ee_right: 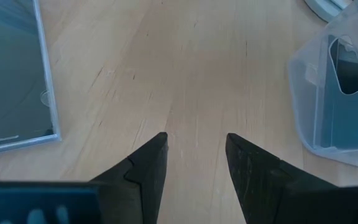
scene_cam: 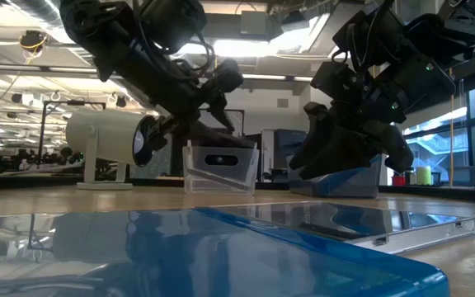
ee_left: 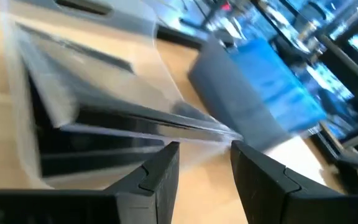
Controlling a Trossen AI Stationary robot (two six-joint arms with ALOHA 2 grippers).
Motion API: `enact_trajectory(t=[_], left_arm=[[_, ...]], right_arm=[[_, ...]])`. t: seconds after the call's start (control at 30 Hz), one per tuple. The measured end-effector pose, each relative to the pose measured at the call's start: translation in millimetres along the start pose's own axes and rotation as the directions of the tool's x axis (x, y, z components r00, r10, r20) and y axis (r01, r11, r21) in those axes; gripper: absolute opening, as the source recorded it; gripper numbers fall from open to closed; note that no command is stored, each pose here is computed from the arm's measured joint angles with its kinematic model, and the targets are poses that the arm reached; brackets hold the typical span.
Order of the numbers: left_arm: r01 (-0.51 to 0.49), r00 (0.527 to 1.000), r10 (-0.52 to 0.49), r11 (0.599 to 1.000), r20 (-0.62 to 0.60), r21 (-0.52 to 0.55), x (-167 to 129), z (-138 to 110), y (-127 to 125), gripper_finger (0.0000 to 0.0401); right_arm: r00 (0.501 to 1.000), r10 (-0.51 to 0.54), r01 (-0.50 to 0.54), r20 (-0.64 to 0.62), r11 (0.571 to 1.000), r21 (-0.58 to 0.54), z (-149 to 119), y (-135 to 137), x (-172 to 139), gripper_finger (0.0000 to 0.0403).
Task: Pick & place jewel cases by type
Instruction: Put the left black cd case into the white bin, then put the black cd case into the white bin
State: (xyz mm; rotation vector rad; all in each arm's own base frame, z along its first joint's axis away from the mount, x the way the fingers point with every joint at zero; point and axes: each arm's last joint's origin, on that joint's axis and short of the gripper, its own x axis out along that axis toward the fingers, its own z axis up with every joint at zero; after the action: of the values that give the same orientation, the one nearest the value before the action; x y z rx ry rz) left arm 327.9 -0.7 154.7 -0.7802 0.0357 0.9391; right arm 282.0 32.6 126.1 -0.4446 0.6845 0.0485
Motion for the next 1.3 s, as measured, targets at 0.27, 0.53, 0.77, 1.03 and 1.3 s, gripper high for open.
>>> enact_trajectory(t=[0.27,0.53,0.77,1.03,1.3], left_arm=[[-0.062,0.998,0.063,0.997,-0.023,0.045,-6.0,4.6,5.7,0.0141],[-0.025,0.999,0.023,0.996,0.024,0.086,-24.9,14.1,-5.5,0.0141],[0.217,0.974,-0.198,0.957,-0.111,0.194,-70.1,-9.0,-30.2,0.0141],[0.415,0.904,-0.37,0.881,-0.214,0.229,-138.3,-61.5,-37.4,0.0141],[0.379,0.925,-0.337,0.864,-0.177,0.331,-148.5,-107.9,-17.3,0.0141]], right_arm=[[1.0,0.0,0.0,0.0,1.0,0.0,0.0,0.0,0.0,0.0168],[1.0,0.0,0.0,0.0,1.0,0.0,0.0,0.0,0.0,0.0168],[1.0,0.0,0.0,0.0,1.0,0.0,0.0,0.0,0.0,0.0168],[1.0,0.001,-0.001,-0.001,1.0,0.001,-0.1,0.0,0.0,0.0168],[0.998,0.047,-0.049,0.028,0.997,0.054,1.5,1.1,0.0,0.0168]])
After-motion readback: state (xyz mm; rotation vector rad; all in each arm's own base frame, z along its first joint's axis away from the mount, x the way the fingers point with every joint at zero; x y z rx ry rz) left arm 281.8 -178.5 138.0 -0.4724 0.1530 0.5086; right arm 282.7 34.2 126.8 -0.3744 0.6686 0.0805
